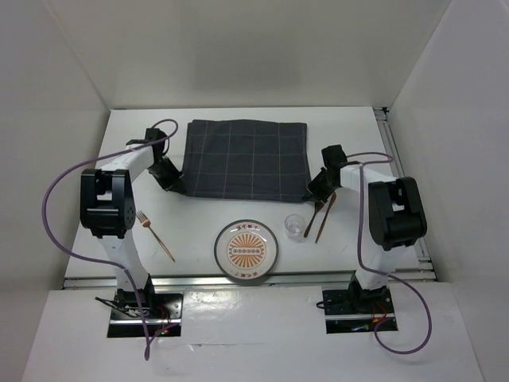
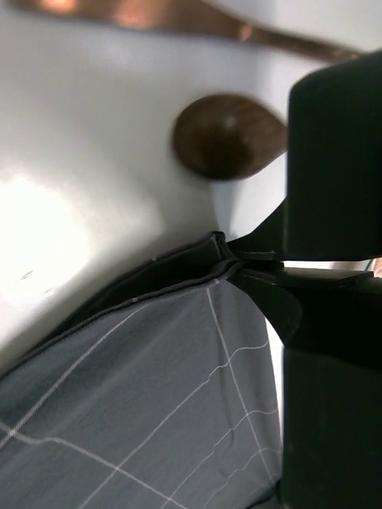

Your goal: Set the dinner table for one person

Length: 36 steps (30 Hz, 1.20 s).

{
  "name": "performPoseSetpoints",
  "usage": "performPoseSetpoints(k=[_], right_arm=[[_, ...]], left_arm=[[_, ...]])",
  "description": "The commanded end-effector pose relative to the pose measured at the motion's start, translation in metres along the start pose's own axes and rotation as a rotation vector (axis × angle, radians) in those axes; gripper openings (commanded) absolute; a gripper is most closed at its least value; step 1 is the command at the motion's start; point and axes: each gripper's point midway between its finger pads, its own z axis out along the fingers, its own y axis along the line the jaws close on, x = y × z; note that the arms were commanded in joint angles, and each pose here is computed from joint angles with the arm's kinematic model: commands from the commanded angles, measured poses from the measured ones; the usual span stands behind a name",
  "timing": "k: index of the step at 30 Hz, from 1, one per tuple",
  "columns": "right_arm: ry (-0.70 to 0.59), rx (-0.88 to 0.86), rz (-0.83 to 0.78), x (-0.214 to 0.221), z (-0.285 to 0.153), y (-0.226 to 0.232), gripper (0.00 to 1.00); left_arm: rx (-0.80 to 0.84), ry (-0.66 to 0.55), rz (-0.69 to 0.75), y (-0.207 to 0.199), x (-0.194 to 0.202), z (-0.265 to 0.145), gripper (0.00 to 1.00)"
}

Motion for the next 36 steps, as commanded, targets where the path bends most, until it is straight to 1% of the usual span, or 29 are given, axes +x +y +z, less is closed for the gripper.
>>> performPoseSetpoints(k=[1, 2, 3, 6, 11, 14, 15, 19, 20, 24, 26, 27, 28, 29, 31, 32, 33, 35, 36], right_arm=[[-0.078, 0.013, -0.049, -0.003, -0.023, -0.011, 0.00], [-0.085, 0.004, -0.065, -0.002, -0.030, -0.011, 0.00], [-0.082, 0.007, -0.064, 0.001, -0.031, -0.015, 0.00], [-0.104, 0.009, -0.092, 0.002, -0.038, -0.016, 0.00], [-0.106, 0.007, -0.101, 0.005, -0.041, -0.019, 0.00], [-0.095, 0.014, -0.099, 0.011, -0.042, -0.022, 0.00], [-0.105, 0.019, -0.099, 0.011, -0.043, -0.025, 0.00], [-0.106, 0.019, -0.097, 0.021, -0.047, -0.029, 0.00], [-0.095, 0.033, -0.096, 0.025, -0.044, -0.036, 0.00], [-0.096, 0.032, -0.087, 0.029, -0.049, -0.040, 0.00], [-0.103, 0.034, -0.095, 0.030, -0.051, -0.040, 0.00], [-0.098, 0.041, -0.094, 0.031, -0.051, -0.041, 0.03], [-0.112, 0.037, -0.095, 0.029, -0.054, -0.040, 0.13], [-0.120, 0.036, -0.104, 0.030, -0.057, -0.039, 0.21], [-0.132, 0.037, -0.104, 0.029, -0.061, -0.040, 0.42], [-0.148, 0.031, -0.105, 0.027, -0.067, -0.037, 0.49], [-0.161, 0.031, -0.105, 0.026, -0.073, -0.038, 0.51], [-0.174, 0.014, -0.106, 0.024, -0.081, -0.034, 0.52], [-0.195, -0.015, -0.117, 0.019, -0.089, -0.024, 0.57]], left_arm=[[-0.009, -0.020, 0.013, 0.013, 0.009, -0.020, 0.00], [0.001, -0.033, 0.016, 0.013, 0.011, -0.027, 0.00], [-0.010, -0.019, 0.013, 0.020, 0.019, -0.026, 0.00], [-0.019, -0.025, 0.013, 0.029, 0.029, -0.029, 0.00], [-0.029, -0.012, 0.001, 0.037, 0.037, -0.022, 0.00], [-0.060, 0.027, -0.006, 0.049, 0.050, -0.013, 0.00], [-0.062, 0.012, -0.004, 0.049, 0.046, -0.012, 0.00], [-0.091, 0.034, -0.009, 0.060, 0.056, -0.007, 0.00], [-0.091, 0.034, -0.009, 0.060, 0.056, -0.007, 0.00], [-0.091, 0.034, 0.000, 0.060, 0.056, -0.007, 0.00], [-0.095, 0.041, 0.019, 0.060, 0.054, -0.004, 0.19], [-0.087, 0.030, 0.021, 0.057, 0.050, -0.006, 0.30], [-0.099, 0.047, 0.030, 0.060, 0.053, -0.004, 0.37], [-0.090, 0.036, 0.032, 0.056, 0.049, -0.006, 0.50], [-0.084, 0.027, 0.034, 0.053, 0.047, -0.011, 0.68], [-0.074, 0.014, 0.045, 0.052, 0.045, -0.015, 0.72], [-0.066, 0.005, 0.047, 0.049, 0.044, -0.020, 0.80], [-0.069, -0.009, 0.058, 0.047, 0.038, -0.026, 0.80], [-0.055, -0.028, 0.061, 0.041, 0.033, -0.033, 0.82]])
